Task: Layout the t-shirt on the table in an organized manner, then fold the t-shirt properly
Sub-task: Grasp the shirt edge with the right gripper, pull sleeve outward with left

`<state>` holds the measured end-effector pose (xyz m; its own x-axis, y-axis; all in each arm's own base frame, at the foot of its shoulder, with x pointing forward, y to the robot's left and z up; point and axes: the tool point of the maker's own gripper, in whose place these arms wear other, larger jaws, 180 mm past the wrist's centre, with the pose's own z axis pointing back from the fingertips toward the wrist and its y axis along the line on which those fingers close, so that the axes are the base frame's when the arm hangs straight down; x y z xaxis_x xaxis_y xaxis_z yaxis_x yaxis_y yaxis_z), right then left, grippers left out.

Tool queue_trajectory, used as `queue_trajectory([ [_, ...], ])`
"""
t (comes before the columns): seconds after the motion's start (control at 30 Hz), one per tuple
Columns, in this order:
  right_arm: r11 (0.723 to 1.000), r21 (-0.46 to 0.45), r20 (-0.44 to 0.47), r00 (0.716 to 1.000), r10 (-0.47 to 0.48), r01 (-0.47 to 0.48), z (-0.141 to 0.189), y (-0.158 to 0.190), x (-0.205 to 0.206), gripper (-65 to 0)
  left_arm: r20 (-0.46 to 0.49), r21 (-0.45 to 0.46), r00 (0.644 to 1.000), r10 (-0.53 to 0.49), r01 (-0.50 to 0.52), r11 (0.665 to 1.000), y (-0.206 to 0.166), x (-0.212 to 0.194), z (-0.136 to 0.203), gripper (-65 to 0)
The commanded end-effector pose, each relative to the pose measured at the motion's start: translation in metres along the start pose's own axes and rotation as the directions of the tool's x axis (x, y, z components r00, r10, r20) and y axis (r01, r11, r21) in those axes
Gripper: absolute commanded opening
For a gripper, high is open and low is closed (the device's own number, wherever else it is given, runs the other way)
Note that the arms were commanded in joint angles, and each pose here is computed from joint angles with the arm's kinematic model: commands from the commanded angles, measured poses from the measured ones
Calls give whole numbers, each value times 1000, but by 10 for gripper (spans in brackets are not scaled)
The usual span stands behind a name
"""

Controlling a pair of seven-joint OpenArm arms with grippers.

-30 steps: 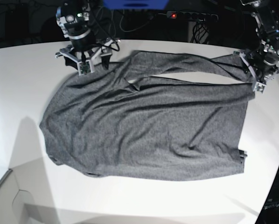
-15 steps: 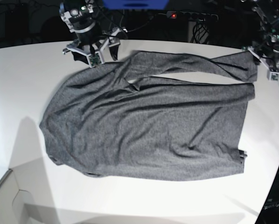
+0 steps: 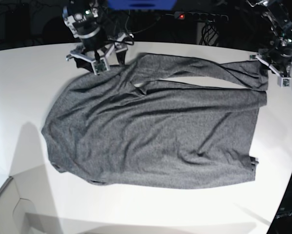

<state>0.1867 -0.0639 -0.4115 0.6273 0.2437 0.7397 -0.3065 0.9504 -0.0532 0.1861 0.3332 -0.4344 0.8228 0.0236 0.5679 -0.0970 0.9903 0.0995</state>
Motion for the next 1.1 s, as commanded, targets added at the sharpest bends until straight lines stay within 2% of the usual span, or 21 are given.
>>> queue_trajectory([
  [0.0,1000,-4,26,1000,-3,3,-1,-1,7,-198,-135,9,990,-27,29,1000,0,-31,0,-466],
  [0.13,1000,-1,14,1000,-1,1,-10,-2,2,-199,-136,8,990,-27,28,1000,0,-31,0,-633],
  [0.17,1000,-1,11,1000,0,0,-12,-2,1,-199,-135,8,990,-27,28,1000,0,-30,-1,-650],
  [0.27,1000,1,-5,1000,1,-1,-17,-2,-4,-201,-134,9,991,-27,29,1000,0,-30,-1,-647],
  [0.33,1000,3,-15,1000,1,0,-19,-1,-8,-225,-129,11,991,-30,32,999,1,-28,0,-649],
  [0.43,1000,6,-29,1000,1,0,-23,-1,-13,-324,-128,13,991,-29,31,999,1,-28,1,-649],
  [0.6,1000,2,-27,1000,-1,1,-19,-2,-11,-592,-104,-1,994,-9,9,1000,0,-24,1,-649],
  [0.67,1000,-4,-13,1000,-2,2,-15,-3,-6,-650,-75,-19,997,9,-11,1000,-2,-19,3,-649],
  [0.87,999,-24,58,998,38,-37,4,-14,18,-650,-31,-1,999,-25,25,1000,7,8,25,-649],
  [1.07,997,-38,83,994,75,-72,13,-24,27,-650,31,38,996,-80,79,996,9,37,45,-649],
])
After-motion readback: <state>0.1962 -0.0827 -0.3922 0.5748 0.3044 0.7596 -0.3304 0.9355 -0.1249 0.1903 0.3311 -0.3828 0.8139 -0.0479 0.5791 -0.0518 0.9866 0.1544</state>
